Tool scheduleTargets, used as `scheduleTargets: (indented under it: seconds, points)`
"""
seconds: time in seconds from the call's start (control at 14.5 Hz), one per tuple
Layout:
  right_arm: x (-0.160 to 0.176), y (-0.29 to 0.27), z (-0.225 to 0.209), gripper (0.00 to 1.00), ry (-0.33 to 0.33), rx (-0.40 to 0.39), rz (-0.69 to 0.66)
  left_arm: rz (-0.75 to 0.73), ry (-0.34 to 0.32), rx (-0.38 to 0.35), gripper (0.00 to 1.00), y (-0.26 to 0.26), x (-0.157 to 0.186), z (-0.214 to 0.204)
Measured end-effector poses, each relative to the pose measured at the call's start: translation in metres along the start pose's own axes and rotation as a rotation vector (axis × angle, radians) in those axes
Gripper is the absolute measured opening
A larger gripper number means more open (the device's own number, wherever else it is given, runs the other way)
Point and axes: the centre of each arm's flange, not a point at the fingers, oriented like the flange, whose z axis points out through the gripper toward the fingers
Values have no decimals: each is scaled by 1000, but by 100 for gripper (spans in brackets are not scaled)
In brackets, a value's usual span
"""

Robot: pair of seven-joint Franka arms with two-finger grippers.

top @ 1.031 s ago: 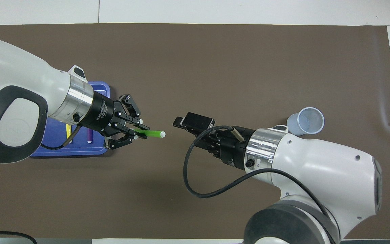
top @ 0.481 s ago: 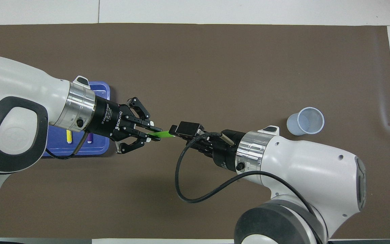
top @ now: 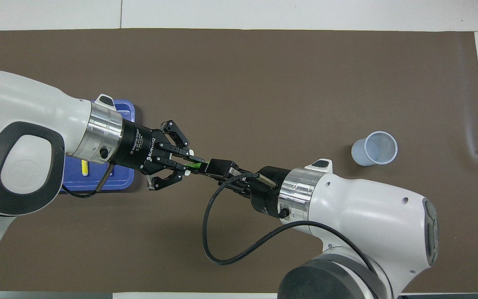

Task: Transfer and insert pens with both arms
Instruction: 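Grasp the green pen with the right gripper while the left gripper opens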

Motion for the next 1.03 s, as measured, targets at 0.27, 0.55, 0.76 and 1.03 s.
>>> scheduleTargets:
  seconds: [0.27, 0.55, 0.76, 1.03]
  points:
    - [4, -1, -3, 56, 9, 6, 2, -1, 0, 0, 17, 0, 1, 0]
    - [8, -3, -4, 52, 15, 11, 4, -1, 0, -1, 17, -1, 1, 0]
    - [11, -4, -4, 48, 33, 19, 6, 1, -1, -7, 17, -1, -1, -2]
    - [13, -4, -4, 44, 42, 22, 7, 2, -1, -12, 17, -1, -1, -3]
